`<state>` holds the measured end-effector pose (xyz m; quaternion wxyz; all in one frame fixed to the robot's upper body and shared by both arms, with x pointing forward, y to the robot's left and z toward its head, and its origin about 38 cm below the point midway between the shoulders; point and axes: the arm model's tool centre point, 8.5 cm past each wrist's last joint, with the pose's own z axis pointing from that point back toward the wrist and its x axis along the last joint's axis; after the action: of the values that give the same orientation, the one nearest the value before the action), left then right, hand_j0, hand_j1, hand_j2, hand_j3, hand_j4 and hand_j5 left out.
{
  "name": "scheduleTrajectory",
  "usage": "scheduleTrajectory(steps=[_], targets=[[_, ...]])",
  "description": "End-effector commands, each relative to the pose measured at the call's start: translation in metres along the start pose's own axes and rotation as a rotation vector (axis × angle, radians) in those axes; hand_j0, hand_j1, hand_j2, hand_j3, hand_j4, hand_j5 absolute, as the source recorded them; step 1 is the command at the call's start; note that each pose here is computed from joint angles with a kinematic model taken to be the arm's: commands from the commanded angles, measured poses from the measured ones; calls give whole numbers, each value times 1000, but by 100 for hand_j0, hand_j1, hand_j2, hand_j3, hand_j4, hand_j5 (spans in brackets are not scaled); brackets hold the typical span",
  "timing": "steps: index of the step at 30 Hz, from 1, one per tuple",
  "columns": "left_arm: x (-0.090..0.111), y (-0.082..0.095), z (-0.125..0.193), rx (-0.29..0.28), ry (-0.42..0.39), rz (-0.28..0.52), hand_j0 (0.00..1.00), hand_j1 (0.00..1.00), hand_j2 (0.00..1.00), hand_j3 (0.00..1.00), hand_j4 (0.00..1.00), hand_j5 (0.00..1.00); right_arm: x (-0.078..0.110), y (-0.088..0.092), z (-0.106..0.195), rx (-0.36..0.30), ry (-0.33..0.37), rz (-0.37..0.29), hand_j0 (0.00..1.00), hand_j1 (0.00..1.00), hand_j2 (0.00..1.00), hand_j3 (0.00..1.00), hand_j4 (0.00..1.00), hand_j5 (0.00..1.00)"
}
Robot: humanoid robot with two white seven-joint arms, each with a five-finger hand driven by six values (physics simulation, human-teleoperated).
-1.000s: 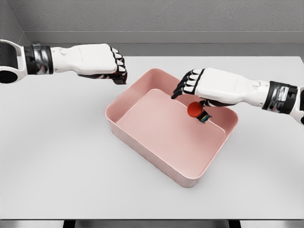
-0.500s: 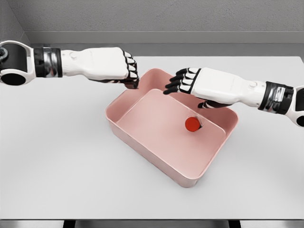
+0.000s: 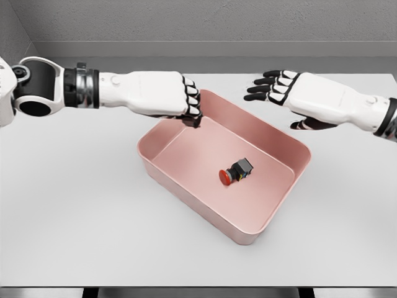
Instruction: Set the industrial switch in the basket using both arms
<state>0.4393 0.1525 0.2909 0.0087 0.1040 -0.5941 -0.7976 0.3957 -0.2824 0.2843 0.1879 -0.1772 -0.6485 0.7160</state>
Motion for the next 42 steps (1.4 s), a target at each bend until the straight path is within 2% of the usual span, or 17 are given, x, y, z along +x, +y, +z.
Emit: scheduleTrajectory(steps=[1, 3, 8, 10, 11, 12, 13, 14, 25, 26, 29, 31, 35, 37, 38, 40, 42], targets=[[3, 3, -6, 9, -18, 0, 51, 51, 51, 51, 51, 51, -9, -13, 18, -2, 42, 22, 100, 100, 100, 100, 100, 100], [11, -2, -20, 7, -51, 8, 51, 51, 51, 51, 51, 51, -10, -11, 22, 1, 50, 17, 100, 100, 100, 100, 100, 100], [13, -2, -23, 9, -60, 7, 51, 51, 51, 51, 51, 51, -10, -7, 22, 4, 50, 7, 100, 100, 100, 100, 100, 100], [13, -1, -24, 11, -61, 6, 54, 54, 54, 54, 54, 54, -10, -7, 22, 4, 50, 7, 100, 100, 100, 100, 100, 100], [13, -2, -24, 9, -63, 5, 59, 59, 59, 59, 59, 59, -10, -7, 22, 4, 50, 7, 100, 100, 100, 100, 100, 100], [14, -3, -26, 9, -66, 6, 71, 71, 71, 71, 71, 71, -9, -6, 22, 5, 50, 6, 100, 100, 100, 100, 100, 100], [15, -3, -29, 11, -72, 8, 96, 96, 96, 96, 96, 96, -9, -4, 22, 6, 49, 1, 100, 100, 100, 100, 100, 100], [17, -1, -32, 17, -81, 6, 100, 100, 100, 100, 100, 100, -9, -4, 22, 7, 49, 0, 100, 100, 100, 100, 100, 100], [18, -3, -30, 29, -78, 18, 100, 100, 100, 100, 100, 100, -8, 0, 20, 8, 46, -10, 100, 100, 100, 100, 100, 100], [14, 2, -27, 42, -66, 11, 100, 100, 100, 100, 100, 100, -8, 0, 20, 8, 46, -10, 100, 100, 100, 100, 100, 100], [5, -2, -3, 41, -6, 26, 100, 100, 100, 100, 100, 100, -7, 0, 20, 6, 45, -10, 100, 100, 100, 100, 100, 100], [-1, -3, 17, 80, 40, 33, 100, 100, 100, 100, 100, 100, -7, 0, 20, 6, 45, -10, 100, 100, 100, 100, 100, 100], [-10, -20, 66, 87, 152, 83, 100, 100, 100, 100, 100, 100, -7, 3, 22, 18, 48, -14, 100, 100, 100, 100, 100, 100], [-12, -32, 103, 124, 239, 117, 100, 100, 100, 100, 100, 100, -12, 2, 36, 60, 75, 3, 100, 100, 100, 100, 100, 100], [-13, -36, 117, 112, 270, 121, 100, 100, 100, 100, 100, 100, -13, 4, 42, 79, 85, 4, 100, 100, 100, 100, 100, 100], [-8, -53, 142, 81, 323, 153, 100, 100, 100, 100, 100, 100, -13, 5, 44, 86, 88, 2, 100, 100, 100, 100, 100, 100], [-5, -62, 156, 60, 353, 167, 100, 100, 100, 100, 100, 100, -13, 5, 43, 83, 86, 1, 100, 100, 100, 100, 100, 100]])
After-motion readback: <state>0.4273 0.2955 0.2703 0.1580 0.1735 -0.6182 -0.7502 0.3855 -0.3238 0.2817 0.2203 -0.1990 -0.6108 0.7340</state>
